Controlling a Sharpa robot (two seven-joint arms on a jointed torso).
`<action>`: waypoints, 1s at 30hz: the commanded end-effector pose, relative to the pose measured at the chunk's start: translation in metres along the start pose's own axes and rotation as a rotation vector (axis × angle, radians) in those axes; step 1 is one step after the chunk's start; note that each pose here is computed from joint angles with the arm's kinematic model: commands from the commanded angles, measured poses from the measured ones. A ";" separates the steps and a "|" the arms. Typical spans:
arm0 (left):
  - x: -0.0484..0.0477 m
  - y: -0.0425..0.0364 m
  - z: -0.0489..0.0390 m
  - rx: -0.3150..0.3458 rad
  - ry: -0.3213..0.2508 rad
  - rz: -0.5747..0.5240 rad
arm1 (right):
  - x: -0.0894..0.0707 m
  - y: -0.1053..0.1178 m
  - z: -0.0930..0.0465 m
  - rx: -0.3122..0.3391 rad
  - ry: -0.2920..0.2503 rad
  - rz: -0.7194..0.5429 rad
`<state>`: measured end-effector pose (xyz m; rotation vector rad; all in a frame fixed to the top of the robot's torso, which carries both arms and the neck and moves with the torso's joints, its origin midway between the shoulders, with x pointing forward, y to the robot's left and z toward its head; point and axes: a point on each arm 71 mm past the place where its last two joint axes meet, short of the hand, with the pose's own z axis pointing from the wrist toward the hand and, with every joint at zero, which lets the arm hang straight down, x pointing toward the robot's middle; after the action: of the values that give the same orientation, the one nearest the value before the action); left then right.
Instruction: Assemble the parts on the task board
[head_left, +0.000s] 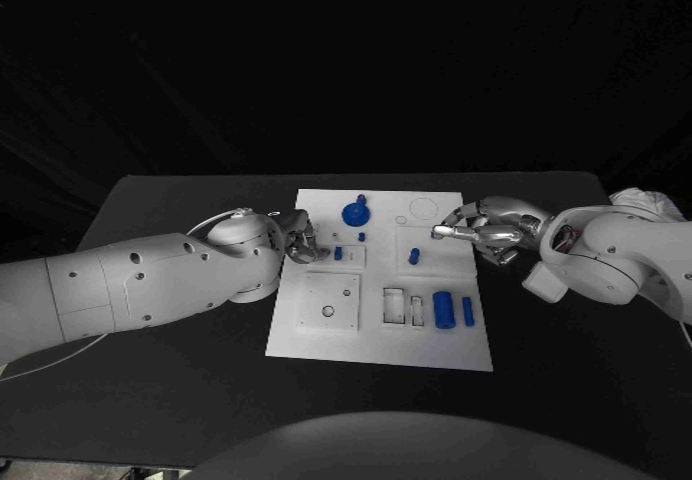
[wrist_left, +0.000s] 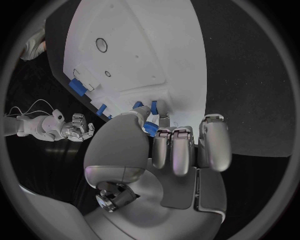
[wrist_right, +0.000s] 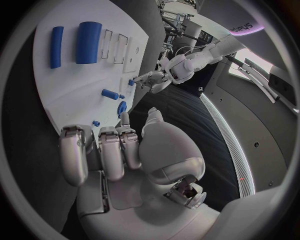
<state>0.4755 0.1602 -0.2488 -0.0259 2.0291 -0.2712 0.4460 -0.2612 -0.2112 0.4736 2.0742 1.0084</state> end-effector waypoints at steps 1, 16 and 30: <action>0.0020 -0.0024 -0.0002 0.010 0.015 0.002 | 0.002 0.000 0.000 -0.009 0.015 -0.002; 0.0042 -0.0042 0.0006 0.011 0.027 0.005 | 0.002 -0.001 0.000 -0.005 0.016 -0.002; 0.0055 -0.0041 0.0011 0.002 0.038 0.011 | 0.002 -0.001 0.000 -0.003 0.017 -0.002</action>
<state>0.4757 0.1573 -0.2502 -0.0234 2.0380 -0.2717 0.4460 -0.2622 -0.2121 0.4766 2.0758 1.0052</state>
